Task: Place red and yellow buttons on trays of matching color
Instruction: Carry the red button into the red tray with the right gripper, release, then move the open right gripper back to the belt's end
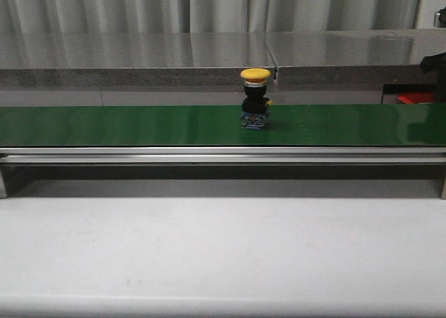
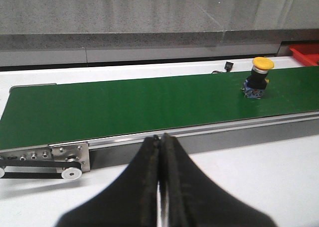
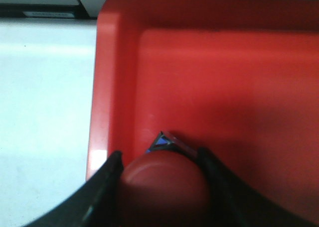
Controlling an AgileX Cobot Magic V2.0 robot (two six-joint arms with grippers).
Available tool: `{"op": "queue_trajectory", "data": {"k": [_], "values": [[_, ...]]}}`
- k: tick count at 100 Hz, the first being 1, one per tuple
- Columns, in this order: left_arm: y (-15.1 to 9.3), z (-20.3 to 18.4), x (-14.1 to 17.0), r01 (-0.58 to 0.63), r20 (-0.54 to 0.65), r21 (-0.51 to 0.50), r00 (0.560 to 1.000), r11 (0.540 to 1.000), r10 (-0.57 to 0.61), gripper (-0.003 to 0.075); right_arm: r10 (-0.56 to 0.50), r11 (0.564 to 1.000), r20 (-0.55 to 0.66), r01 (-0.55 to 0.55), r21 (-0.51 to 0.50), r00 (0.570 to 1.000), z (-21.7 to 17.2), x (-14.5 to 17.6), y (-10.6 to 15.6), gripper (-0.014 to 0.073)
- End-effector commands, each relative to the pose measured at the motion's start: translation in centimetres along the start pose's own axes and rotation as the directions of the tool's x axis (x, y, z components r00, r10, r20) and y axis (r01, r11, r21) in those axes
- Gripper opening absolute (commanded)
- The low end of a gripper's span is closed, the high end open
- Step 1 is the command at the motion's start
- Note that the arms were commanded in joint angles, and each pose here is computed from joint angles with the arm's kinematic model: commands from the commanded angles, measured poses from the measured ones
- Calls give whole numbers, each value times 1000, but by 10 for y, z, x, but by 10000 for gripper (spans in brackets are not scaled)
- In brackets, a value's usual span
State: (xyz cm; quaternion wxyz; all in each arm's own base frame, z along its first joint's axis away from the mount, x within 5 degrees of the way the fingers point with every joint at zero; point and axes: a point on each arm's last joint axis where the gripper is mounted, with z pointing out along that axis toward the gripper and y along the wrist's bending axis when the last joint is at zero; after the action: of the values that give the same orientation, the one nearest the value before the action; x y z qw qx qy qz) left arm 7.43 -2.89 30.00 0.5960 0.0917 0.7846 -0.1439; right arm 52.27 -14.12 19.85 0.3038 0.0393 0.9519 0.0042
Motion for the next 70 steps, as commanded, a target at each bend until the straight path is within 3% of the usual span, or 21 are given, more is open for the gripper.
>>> {"op": "queue_trajectory", "data": {"k": [1, 12, 17, 37, 70], "values": [[-1, -2, -14, 17, 88, 2, 996, 1000, -17, -19, -11, 1000, 156, 7, 28, 988, -45, -29, 0, 315], [-1, -2, -14, 17, 88, 2, 996, 1000, -17, -19, -12, 1000, 161, 7, 30, 987, -45, -30, 0, 554], [-1, -2, -14, 17, 88, 2, 996, 1000, -17, -19, -12, 999, 170, 7, 31, 985, -47, -31, 0, 621], [-1, -2, -14, 17, 88, 2, 996, 1000, -17, -19, -17, 999, 205, 10, 39, 979, -61, -38, 1, 593], [-1, -2, -14, 17, 88, 2, 996, 1000, -17, -19, -38, 999, 233, 31, 34, 972, -117, -49, 11, 593]]}}
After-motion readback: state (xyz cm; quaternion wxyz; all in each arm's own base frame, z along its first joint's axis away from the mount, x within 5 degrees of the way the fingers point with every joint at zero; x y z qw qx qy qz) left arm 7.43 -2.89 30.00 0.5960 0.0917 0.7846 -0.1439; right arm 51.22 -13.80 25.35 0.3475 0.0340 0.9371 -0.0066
